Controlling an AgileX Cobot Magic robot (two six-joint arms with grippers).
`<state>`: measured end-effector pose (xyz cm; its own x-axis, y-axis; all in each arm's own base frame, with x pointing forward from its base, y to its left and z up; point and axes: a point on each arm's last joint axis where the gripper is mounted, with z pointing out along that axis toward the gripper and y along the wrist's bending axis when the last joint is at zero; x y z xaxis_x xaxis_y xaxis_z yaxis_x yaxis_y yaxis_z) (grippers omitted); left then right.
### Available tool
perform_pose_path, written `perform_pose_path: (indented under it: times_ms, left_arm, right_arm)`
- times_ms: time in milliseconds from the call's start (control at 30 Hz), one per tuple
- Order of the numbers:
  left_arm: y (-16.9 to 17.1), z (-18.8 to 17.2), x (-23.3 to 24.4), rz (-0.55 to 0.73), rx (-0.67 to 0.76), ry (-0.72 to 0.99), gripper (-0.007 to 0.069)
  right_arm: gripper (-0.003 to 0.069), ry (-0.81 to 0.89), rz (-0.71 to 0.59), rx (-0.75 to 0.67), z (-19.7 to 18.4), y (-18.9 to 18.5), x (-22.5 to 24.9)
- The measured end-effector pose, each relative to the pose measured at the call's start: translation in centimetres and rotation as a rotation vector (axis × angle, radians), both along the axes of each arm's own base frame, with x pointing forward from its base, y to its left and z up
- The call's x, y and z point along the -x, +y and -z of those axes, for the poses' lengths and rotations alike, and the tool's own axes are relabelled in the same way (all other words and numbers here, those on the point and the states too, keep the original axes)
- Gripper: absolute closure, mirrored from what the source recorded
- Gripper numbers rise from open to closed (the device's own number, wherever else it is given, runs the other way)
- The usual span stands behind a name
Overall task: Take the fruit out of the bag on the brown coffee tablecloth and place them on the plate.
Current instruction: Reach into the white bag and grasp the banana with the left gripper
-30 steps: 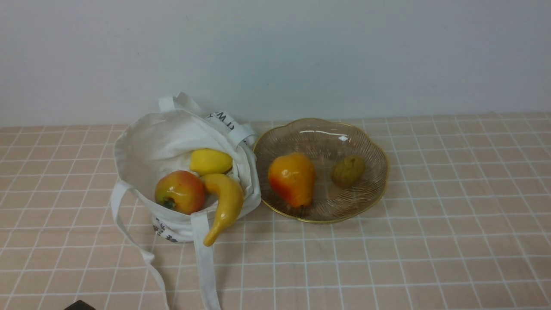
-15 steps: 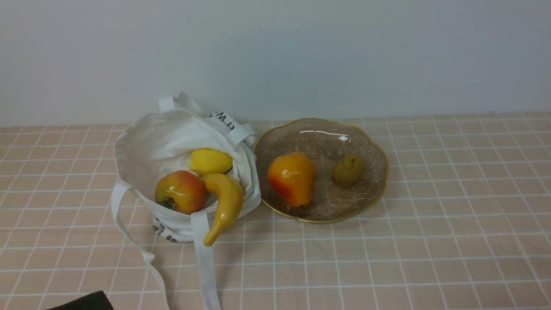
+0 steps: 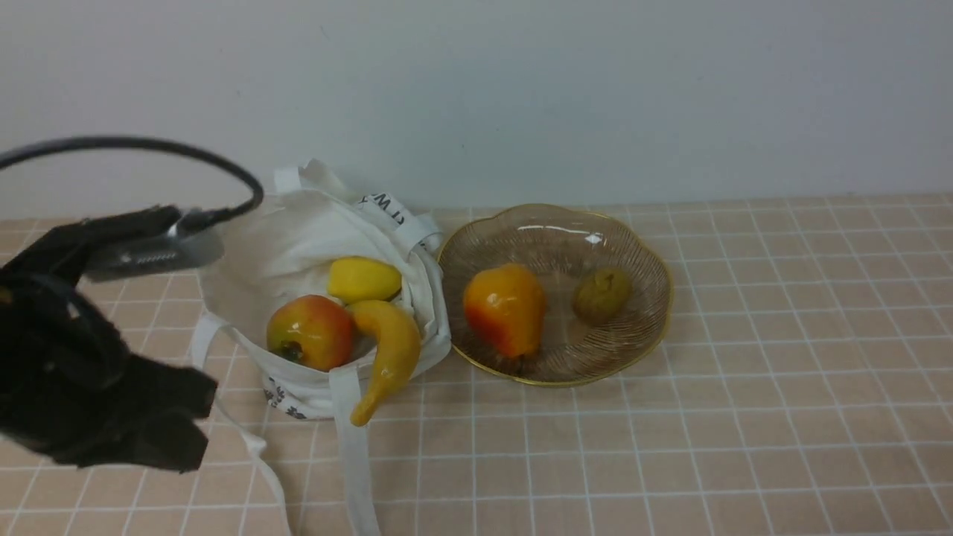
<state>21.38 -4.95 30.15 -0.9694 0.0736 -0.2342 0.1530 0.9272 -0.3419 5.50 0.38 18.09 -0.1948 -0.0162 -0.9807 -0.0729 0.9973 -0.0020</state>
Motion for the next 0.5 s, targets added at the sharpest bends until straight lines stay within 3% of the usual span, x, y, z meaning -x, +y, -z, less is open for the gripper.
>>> perform_pose_path:
  times_ms: [167, 367, 500]
  left_arm:
    - [-1.7, 0.3, -3.0, 0.064, 0.032, 0.014, 0.0632]
    - [-4.8, 0.6, -5.2, 0.164, -0.034, 0.006, 0.0622]
    - [-7.3, 1.3, -6.9, 0.202, -0.098, -0.006, 0.0568]
  right_arm:
    - [0.0673, 0.000, 0.000, 0.000, 0.0, 0.0, 0.0]
    - [0.0673, 0.000, 0.000, 0.000, 0.0, 0.0, 0.0]
    - [0.0673, 0.000, 0.000, 0.000, 0.0, 0.0, 0.0]
